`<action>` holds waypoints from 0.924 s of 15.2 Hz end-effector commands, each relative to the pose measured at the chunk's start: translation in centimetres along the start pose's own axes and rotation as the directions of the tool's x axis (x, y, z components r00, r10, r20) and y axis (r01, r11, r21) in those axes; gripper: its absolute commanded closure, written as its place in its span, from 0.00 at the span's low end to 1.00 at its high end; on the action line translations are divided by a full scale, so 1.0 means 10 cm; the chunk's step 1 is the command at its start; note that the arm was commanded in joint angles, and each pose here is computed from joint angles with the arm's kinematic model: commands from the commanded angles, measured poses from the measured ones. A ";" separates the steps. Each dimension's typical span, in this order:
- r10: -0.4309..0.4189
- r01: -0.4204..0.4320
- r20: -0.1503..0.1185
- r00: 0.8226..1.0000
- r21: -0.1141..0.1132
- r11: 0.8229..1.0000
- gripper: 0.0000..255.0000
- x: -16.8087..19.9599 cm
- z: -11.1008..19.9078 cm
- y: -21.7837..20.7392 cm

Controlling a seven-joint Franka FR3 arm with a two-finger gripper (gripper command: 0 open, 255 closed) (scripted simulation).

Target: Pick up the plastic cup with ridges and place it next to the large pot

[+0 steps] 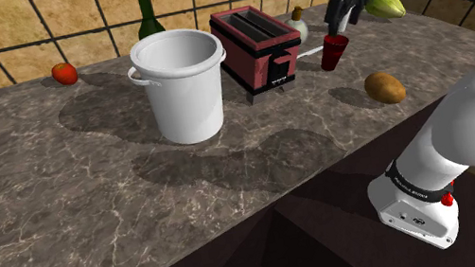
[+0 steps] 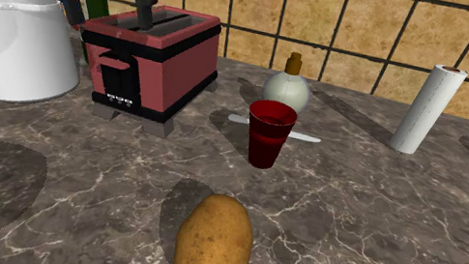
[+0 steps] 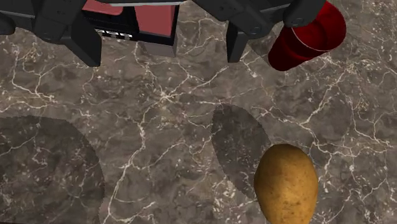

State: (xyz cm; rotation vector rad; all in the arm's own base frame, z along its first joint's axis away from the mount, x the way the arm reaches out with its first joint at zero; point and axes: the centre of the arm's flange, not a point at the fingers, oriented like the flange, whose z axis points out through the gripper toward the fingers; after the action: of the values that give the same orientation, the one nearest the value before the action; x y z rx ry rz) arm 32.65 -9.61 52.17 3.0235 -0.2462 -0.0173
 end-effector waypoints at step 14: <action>0.020 -0.024 -0.057 0.998 -0.073 0.997 0.00 0.86 1.16 1.17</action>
State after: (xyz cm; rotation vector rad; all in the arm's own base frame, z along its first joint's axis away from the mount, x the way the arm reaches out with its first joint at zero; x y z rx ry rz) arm 38.72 -22.70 42.72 2.9500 -0.2679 0.0523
